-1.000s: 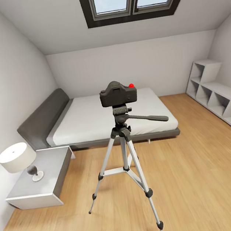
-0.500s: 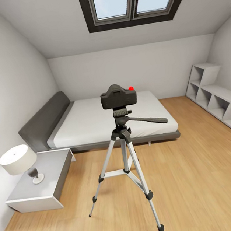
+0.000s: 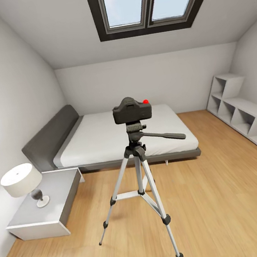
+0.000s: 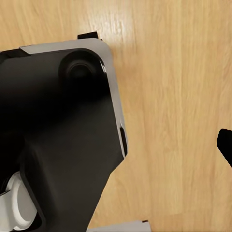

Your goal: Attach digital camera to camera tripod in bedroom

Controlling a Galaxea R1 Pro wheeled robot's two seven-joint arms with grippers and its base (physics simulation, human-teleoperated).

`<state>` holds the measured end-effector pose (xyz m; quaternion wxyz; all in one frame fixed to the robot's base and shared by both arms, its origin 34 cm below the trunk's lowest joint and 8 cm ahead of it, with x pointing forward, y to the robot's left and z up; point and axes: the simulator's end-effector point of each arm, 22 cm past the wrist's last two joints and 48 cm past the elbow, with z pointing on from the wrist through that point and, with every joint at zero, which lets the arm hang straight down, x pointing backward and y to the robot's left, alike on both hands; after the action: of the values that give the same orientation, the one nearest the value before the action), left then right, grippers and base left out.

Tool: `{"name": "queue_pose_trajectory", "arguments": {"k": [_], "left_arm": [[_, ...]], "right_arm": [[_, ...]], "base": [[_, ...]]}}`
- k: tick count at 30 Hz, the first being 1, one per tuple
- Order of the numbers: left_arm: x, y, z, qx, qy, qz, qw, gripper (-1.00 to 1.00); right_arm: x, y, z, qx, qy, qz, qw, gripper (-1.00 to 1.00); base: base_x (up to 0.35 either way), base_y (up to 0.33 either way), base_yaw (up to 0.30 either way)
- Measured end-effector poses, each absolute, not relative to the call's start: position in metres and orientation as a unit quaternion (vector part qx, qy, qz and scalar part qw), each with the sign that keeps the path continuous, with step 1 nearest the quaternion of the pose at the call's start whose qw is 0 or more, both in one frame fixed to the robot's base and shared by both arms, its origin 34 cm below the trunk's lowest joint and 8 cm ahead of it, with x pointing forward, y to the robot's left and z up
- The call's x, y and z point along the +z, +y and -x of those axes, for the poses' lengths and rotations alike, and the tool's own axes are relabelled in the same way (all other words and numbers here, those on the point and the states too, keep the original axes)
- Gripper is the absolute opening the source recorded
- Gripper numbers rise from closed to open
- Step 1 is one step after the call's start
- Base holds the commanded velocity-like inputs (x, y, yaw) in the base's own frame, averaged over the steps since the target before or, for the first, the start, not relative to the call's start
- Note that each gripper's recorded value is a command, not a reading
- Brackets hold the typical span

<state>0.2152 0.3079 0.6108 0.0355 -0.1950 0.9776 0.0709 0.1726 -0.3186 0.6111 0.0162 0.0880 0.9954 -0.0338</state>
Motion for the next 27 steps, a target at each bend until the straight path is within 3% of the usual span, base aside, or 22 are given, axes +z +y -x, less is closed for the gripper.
{"name": "queue_pose_trajectory", "arguments": {"k": [27], "left_arm": [[0.616, 0.308, -0.232, 0.067, 0.977, 0.197, 0.057, 1.00]], "right_arm": [[0.614, -0.320, -0.189, -0.044, 0.994, -0.090, 0.039, 1.00]], "base": [[0.000, 0.000, 0.000]]}}
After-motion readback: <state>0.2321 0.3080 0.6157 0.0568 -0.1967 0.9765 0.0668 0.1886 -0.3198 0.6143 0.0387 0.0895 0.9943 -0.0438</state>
